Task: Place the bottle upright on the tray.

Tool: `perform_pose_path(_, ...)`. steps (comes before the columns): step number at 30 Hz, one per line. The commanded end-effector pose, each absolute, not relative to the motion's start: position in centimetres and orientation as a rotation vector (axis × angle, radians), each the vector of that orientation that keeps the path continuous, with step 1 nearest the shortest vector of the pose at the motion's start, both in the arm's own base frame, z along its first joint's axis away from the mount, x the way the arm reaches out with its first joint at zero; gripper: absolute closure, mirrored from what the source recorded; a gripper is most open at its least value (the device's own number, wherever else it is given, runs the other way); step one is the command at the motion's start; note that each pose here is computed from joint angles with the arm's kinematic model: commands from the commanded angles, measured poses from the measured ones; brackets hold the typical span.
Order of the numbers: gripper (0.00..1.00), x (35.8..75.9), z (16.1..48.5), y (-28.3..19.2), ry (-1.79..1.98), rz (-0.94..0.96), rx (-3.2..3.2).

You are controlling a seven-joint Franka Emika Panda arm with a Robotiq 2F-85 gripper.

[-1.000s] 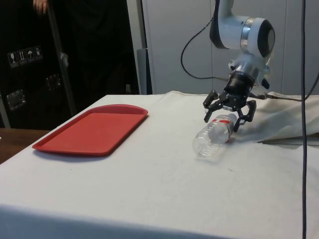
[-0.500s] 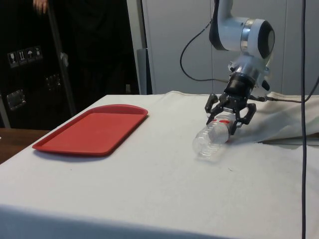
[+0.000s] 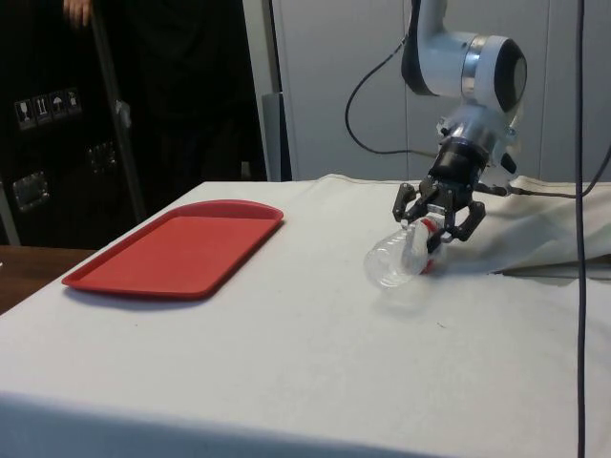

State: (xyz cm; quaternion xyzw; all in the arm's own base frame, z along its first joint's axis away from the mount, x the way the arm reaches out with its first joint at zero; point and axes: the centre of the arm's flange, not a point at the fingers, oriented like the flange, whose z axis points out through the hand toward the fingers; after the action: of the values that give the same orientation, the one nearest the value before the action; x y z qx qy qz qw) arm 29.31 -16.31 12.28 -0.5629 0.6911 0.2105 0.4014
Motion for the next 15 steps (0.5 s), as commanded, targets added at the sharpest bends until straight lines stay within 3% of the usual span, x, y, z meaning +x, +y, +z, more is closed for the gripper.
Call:
perform_pose_path(1, 0.85, 29.3, 12.3, -16.3, 1.748, 0.533, -1.422)
perform_pose_path(15, 0.86, 32.1, 14.7, -16.7, 1.765, 0.479, -1.43)
